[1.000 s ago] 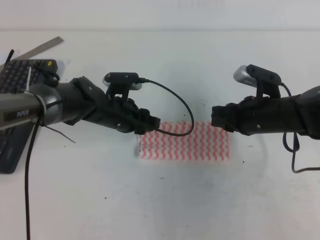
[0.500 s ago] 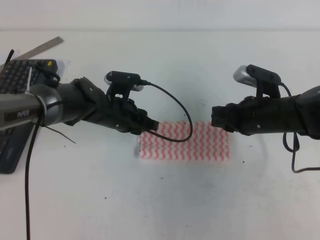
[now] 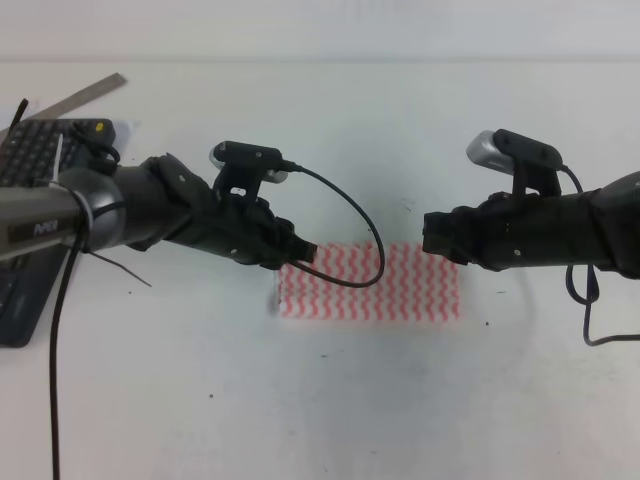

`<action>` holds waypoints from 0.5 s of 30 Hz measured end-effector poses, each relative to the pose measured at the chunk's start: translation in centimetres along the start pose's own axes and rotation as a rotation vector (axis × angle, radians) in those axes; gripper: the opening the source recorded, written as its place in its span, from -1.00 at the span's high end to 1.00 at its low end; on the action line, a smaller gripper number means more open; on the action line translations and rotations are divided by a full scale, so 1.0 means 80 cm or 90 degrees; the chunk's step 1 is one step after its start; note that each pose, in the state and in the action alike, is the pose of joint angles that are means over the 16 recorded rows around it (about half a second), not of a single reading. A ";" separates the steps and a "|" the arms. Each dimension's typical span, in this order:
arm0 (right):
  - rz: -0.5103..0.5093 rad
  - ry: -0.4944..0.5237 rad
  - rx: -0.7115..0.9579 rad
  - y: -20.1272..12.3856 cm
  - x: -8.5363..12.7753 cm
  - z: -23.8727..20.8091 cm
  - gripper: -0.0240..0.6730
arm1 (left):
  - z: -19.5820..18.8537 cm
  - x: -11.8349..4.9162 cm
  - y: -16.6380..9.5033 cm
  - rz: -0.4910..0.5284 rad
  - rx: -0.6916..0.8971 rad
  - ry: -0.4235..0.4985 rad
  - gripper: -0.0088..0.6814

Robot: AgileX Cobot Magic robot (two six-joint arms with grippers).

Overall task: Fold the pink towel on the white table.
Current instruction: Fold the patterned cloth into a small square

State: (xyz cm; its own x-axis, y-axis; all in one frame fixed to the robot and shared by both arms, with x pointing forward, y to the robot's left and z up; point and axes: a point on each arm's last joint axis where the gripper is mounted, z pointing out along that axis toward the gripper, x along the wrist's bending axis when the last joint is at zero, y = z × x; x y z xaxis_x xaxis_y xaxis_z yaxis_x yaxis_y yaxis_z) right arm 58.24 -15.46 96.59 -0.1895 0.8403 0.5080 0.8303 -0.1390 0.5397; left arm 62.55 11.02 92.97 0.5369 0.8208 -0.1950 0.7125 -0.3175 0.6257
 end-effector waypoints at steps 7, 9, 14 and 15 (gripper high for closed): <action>0.000 0.000 0.000 0.000 0.000 0.000 0.54 | -0.001 0.000 0.001 0.009 -0.003 0.002 0.68; 0.000 0.000 0.000 0.000 0.000 0.000 0.56 | -0.001 0.000 0.001 0.012 -0.003 0.002 0.72; -0.001 0.000 0.001 0.000 0.000 0.000 0.61 | -0.001 0.000 0.001 0.017 -0.005 0.003 0.82; -0.001 0.000 0.001 0.000 0.000 0.000 0.62 | -0.001 0.000 0.001 0.019 -0.005 0.003 0.84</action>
State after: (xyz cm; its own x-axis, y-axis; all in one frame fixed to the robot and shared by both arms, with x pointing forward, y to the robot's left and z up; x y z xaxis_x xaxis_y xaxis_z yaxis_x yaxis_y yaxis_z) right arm 58.24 -15.46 96.56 -0.1907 0.8409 0.5064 0.8305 -0.1368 0.5400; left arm 62.60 11.05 93.11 0.5551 0.8138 -0.1723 0.6928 -0.3376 0.6372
